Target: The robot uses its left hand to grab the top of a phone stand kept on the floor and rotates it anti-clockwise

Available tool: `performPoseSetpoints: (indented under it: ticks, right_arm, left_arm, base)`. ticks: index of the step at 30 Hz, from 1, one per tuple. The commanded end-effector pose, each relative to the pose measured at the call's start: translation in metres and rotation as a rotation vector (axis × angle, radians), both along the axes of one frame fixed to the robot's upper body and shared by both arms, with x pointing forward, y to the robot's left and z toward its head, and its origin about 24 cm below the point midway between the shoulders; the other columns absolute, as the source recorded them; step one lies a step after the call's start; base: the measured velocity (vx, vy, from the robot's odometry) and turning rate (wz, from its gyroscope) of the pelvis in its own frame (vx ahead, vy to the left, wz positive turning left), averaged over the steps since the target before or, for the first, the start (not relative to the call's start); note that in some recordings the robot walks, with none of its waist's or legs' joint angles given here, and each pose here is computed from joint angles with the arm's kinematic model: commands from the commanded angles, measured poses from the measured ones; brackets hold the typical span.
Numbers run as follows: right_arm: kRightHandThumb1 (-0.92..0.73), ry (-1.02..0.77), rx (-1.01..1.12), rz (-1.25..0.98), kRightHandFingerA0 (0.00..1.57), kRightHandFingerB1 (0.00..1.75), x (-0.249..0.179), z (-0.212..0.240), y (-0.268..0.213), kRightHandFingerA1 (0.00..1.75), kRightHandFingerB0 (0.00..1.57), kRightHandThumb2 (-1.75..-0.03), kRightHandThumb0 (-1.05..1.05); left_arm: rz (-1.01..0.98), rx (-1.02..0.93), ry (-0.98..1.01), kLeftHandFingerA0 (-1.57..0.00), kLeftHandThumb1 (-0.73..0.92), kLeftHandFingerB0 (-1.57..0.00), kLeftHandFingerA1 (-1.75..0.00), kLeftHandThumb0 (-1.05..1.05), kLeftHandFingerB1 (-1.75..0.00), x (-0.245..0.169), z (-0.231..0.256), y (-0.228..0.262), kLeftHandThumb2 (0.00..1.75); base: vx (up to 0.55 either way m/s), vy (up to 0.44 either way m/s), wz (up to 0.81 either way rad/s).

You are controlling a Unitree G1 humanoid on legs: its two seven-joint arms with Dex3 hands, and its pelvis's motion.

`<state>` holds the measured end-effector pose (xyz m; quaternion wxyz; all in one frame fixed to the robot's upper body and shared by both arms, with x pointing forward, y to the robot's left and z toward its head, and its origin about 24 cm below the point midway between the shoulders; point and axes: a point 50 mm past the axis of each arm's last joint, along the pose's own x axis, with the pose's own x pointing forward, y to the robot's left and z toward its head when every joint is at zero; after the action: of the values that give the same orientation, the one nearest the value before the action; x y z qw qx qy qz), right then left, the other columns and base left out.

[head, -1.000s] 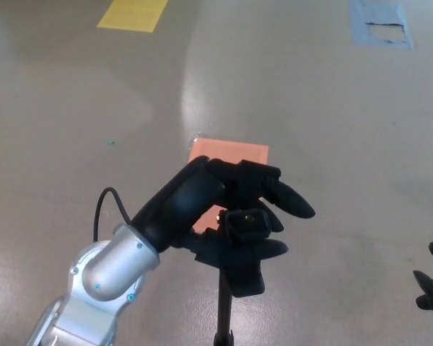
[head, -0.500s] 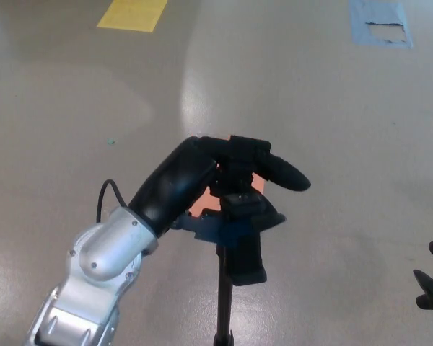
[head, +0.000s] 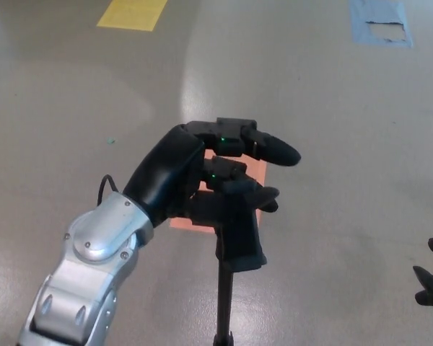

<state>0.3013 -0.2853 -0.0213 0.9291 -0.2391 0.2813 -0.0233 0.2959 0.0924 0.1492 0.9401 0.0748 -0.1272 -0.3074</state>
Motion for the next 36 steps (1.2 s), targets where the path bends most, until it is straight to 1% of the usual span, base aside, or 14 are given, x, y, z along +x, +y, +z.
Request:
performPoseSetpoints:
  ticks: [1,3,4,10,16,18,26,29,36]
  right_arm:
    - [-0.84,-0.014,-0.017,-0.038,0.70,0.19,0.012,0.019,-0.012,0.48,0.09,-0.67,-0.50]
    - [-0.84,-0.014,-0.027,-0.034,0.70,0.19,0.013,0.020,-0.012,0.48,0.09,-0.68,-0.51]
    - [-0.84,-0.015,-0.029,-0.033,0.70,0.19,0.013,0.021,-0.012,0.48,0.09,-0.68,-0.52]
    - [-0.84,-0.024,-0.024,-0.031,0.70,0.19,0.016,0.024,-0.011,0.47,0.09,-0.68,-0.51]
    - [-0.84,-0.028,-0.029,-0.030,0.68,0.19,0.018,0.026,-0.011,0.47,0.09,-0.68,-0.51]
    - [-0.84,-0.029,-0.028,-0.028,0.68,0.19,0.019,0.027,-0.010,0.47,0.10,-0.68,-0.51]
    - [-0.84,-0.036,-0.022,-0.028,0.67,0.19,0.021,0.029,-0.010,0.47,0.09,-0.68,-0.51]
    - [-0.84,-0.035,-0.016,-0.034,0.67,0.19,0.022,0.030,-0.010,0.47,0.09,-0.68,-0.51]
    - [-0.84,-0.035,-0.031,-0.022,0.68,0.20,0.025,0.032,-0.008,0.47,0.10,-0.68,-0.50]
  left_arm:
    - [-0.060,-0.233,0.571,-1.03,0.70,-0.73,-0.69,-0.14,-0.53,0.014,-0.002,0.004,0.60]
    - [-0.052,-0.238,0.588,-1.04,0.70,-0.75,-0.68,-0.14,-0.54,0.016,-0.003,0.005,0.60]
    - [-0.051,-0.245,0.601,-1.01,0.72,-0.75,-0.68,-0.15,-0.54,0.017,-0.004,0.005,0.61]
    - [-0.006,-0.251,0.673,-1.02,0.73,-0.78,-0.67,-0.17,-0.54,0.025,-0.007,0.010,0.61]
    - [0.011,-0.251,0.715,-1.02,0.71,-0.80,-0.64,-0.17,-0.53,0.029,-0.012,0.014,0.61]
    - [0.015,-0.252,0.731,-0.99,0.71,-0.78,-0.63,-0.17,-0.53,0.031,-0.014,0.015,0.61]
    - [0.008,-0.300,0.803,-1.01,0.76,-0.77,-0.63,-0.19,-0.53,0.038,-0.016,0.017,0.62]
    - [0.012,-0.303,0.809,-1.02,0.75,-0.78,-0.62,-0.20,-0.53,0.040,-0.015,0.017,0.62]
    - [0.021,-0.303,0.824,-1.00,0.76,-0.74,-0.63,-0.21,-0.53,0.042,-0.014,0.019,0.63]
  base:
    - [0.00,0.000,0.00]
    - [0.00,0.000,0.00]
    - [0.00,0.000,0.00]
    - [0.00,0.000,0.00]
    - [0.00,0.000,0.00]
    - [0.00,0.000,0.00]
    - [0.00,0.000,0.00]
    - [0.00,0.000,0.00]
    - [0.00,0.000,0.00]
